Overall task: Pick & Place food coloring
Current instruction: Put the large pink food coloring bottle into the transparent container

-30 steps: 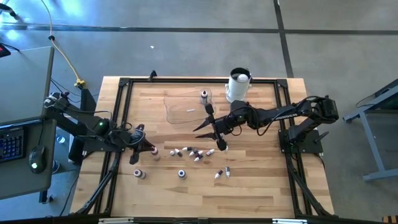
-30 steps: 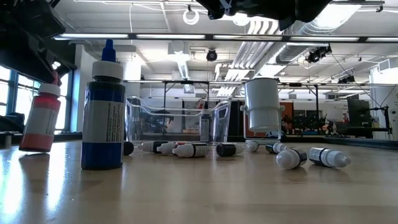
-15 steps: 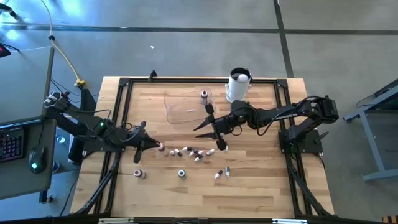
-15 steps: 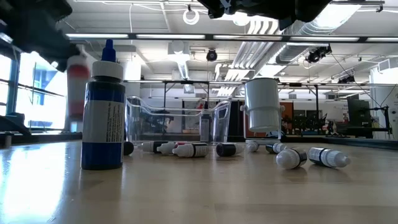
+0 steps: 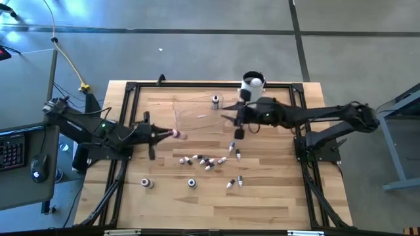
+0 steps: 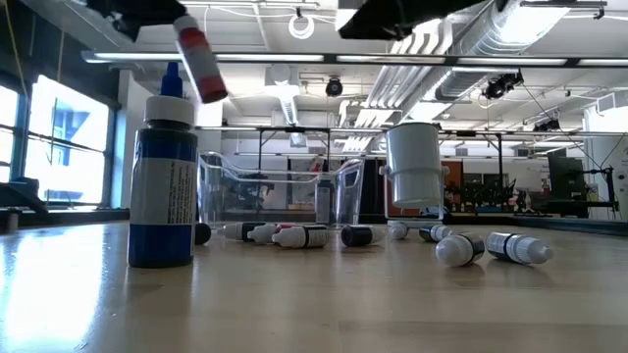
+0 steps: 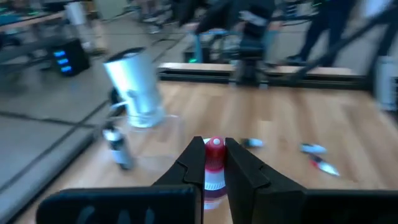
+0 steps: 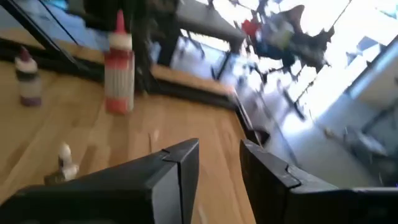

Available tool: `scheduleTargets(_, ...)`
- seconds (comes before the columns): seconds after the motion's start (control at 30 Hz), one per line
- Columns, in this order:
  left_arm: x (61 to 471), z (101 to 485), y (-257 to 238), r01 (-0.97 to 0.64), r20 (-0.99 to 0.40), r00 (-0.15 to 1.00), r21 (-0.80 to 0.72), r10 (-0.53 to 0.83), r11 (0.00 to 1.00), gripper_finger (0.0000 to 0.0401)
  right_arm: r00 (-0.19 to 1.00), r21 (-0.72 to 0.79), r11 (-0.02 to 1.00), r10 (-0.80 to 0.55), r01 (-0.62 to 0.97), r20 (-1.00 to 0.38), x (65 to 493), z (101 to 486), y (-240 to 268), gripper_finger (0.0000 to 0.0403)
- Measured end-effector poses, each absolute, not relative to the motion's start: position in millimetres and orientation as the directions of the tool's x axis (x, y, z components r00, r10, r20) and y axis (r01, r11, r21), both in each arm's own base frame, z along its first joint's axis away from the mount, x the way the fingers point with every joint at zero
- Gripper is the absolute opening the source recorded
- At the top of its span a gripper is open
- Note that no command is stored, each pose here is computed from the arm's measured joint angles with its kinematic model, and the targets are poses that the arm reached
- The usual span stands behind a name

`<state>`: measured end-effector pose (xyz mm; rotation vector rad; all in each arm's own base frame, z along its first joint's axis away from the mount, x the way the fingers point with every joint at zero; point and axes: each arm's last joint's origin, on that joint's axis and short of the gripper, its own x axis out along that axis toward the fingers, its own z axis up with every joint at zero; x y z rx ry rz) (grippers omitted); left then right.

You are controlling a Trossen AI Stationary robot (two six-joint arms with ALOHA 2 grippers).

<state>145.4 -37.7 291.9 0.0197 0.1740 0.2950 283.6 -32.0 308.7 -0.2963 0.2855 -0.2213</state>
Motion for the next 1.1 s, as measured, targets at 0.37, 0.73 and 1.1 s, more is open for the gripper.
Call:
scheduleTargets(0.37,225.6,305.7,35.0,-0.473,-0.343,0.821,0.04,0.457,0.88,0.0025,0.841,-0.241,0.916,-0.393,0.321,-0.372,266.9,302.4,-43.5,0.0108)
scheduleTargets(0.73,301.0,239.6,110.3,-0.444,-0.346,0.847,-0.044,0.403,0.895,0.0026,0.777,-0.3,0.837,-0.541,0.458,-0.323,265.9,305.7,-47.8,0.0108)
scheduleTargets(1.1,326.9,191.1,125.5,-0.447,-0.366,0.84,-0.048,0.401,0.893,0.0026,0.731,-0.329,0.79,-0.608,0.518,-0.31,264.6,306.1,-49.8,0.0108)
